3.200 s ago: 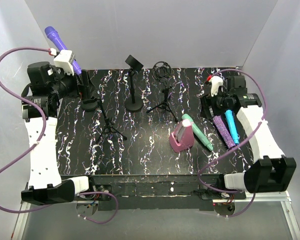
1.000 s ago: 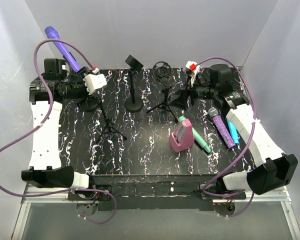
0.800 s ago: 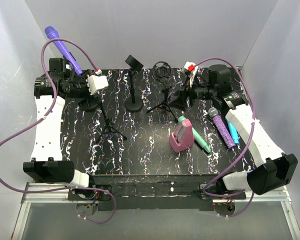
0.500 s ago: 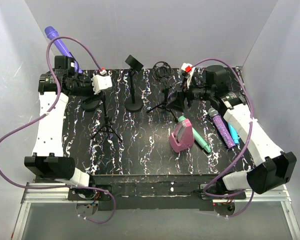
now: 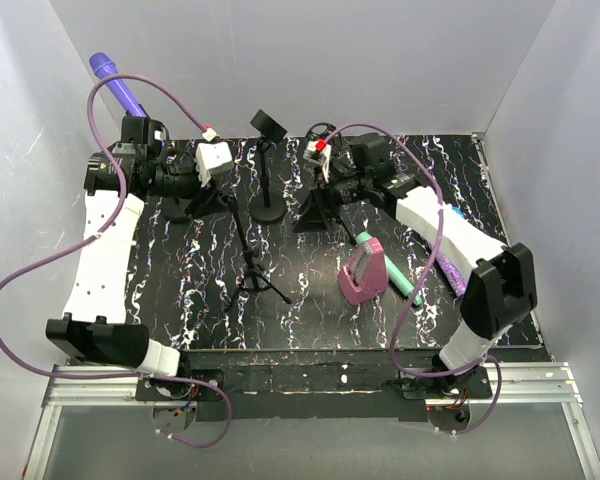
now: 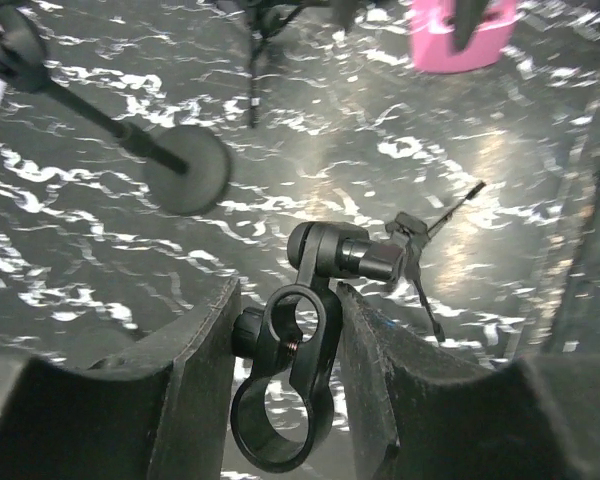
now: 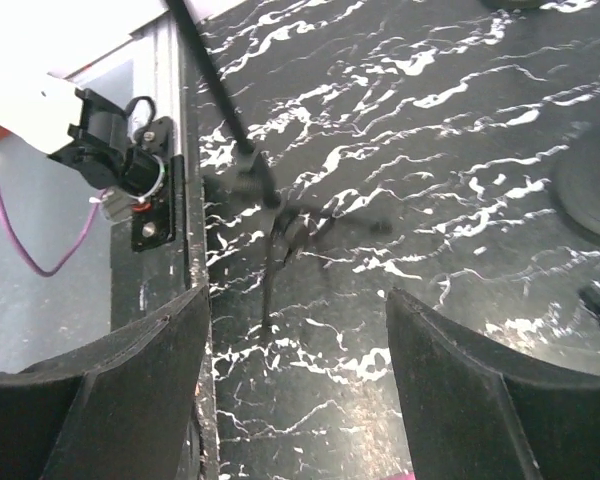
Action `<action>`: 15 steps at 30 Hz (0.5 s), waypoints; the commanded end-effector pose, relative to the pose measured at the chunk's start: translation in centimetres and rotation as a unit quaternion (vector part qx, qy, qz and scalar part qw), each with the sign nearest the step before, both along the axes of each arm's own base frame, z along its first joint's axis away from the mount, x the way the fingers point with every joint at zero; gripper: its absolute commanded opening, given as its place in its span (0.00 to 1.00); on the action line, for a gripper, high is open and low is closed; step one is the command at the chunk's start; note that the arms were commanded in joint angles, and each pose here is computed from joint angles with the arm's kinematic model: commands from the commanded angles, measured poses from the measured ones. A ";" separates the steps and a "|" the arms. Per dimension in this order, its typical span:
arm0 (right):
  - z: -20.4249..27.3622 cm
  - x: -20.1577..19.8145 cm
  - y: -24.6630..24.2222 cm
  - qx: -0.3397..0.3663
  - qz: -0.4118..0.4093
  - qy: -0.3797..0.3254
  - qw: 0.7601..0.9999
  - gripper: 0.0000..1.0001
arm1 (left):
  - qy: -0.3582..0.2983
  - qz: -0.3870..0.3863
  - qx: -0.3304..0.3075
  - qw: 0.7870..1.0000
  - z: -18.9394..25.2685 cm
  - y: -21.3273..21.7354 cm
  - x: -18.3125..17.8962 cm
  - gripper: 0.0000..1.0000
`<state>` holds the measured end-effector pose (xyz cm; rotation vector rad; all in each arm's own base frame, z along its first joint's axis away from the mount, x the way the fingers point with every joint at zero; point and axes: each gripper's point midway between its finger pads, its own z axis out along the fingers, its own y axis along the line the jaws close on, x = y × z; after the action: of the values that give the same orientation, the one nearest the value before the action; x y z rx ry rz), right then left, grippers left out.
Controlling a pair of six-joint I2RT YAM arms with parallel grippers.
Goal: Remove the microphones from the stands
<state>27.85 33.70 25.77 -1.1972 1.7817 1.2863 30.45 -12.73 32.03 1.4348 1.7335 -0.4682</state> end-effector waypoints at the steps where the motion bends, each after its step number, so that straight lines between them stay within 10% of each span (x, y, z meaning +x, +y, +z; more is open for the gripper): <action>1: 2.2 -0.4 2.6 0.055 0.045 0.030 0.997 0.78 | 0.081 0.032 -0.123 0.989 3.2 -2.4 -6.3 0.00; 15: -2.3 -4.8 4.7 0.047 0.156 0.081 0.983 0.82 | 0.009 0.104 -0.170 0.980 1.0 -1.8 -5.3 0.00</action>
<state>25.50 37.99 21.77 -1.2821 1.7982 1.5973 22.98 -14.06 31.23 1.0869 1.7641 -0.6397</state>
